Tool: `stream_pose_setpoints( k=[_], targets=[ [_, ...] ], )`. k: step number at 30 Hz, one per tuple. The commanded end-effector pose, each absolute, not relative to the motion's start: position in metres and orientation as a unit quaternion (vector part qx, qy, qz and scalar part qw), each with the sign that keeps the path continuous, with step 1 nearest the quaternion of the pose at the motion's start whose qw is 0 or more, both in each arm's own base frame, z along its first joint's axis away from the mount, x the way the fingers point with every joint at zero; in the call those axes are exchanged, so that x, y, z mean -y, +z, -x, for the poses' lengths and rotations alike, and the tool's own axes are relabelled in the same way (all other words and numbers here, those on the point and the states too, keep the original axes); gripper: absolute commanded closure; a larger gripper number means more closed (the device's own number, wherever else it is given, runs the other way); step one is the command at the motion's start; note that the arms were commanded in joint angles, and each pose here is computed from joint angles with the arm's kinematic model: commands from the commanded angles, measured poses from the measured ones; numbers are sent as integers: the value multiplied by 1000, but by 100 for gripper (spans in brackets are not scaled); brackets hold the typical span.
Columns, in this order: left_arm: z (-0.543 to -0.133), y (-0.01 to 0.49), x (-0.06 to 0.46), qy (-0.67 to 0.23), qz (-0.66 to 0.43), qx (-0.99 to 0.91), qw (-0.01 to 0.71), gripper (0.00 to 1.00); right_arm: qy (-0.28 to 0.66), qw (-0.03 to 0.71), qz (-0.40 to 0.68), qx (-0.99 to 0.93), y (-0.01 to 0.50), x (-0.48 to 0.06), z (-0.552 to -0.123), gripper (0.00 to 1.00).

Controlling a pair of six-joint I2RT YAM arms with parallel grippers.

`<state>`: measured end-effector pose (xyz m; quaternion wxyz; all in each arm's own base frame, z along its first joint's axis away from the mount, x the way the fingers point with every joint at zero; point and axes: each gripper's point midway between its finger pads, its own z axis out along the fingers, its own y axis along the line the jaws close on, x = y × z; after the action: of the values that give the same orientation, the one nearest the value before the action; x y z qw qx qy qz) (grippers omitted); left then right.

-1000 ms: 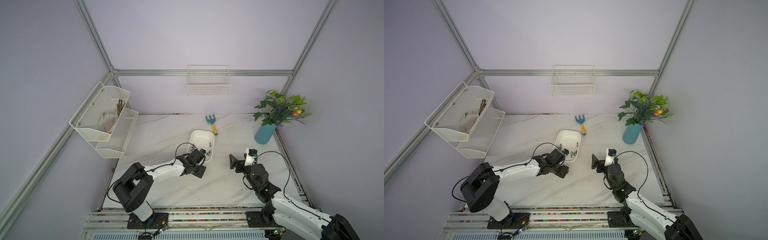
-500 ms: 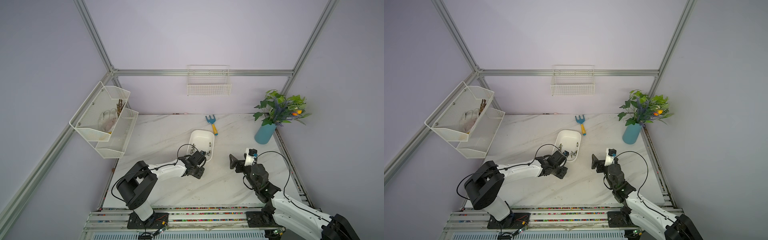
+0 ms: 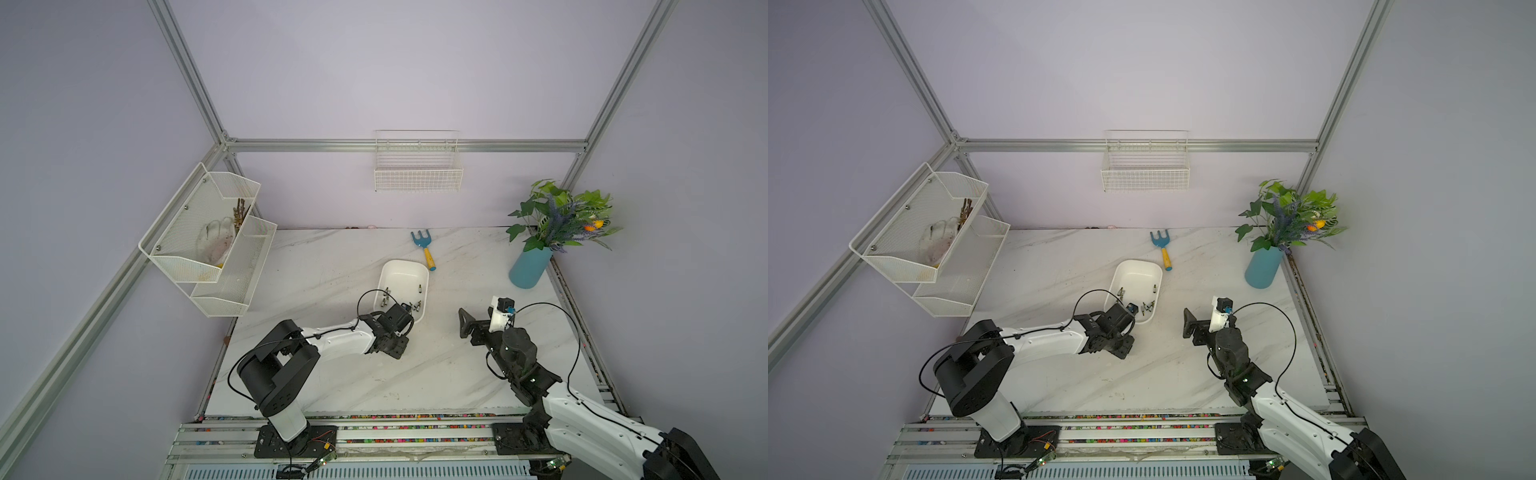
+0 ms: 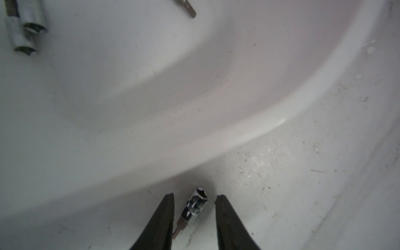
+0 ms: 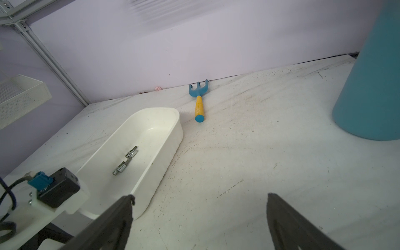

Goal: Put the bit on the desktop into the storage box
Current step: Pick up the screwdriver bit from the center of the board.

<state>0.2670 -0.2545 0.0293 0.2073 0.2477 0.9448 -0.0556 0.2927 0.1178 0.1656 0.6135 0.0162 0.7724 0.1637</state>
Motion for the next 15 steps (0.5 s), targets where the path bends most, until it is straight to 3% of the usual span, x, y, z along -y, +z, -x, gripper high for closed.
stream_pose_setpoints(
  k=[1, 15],
  targets=[
    [-264, 21, 250, -41, -248, -947, 203, 69, 165, 619, -22, -767, 167, -116, -293, 0],
    [-258, 19, 245, -30, -240, -950, 195, 82, 165, 620, -23, -767, 167, -115, -293, 0]
  ],
)
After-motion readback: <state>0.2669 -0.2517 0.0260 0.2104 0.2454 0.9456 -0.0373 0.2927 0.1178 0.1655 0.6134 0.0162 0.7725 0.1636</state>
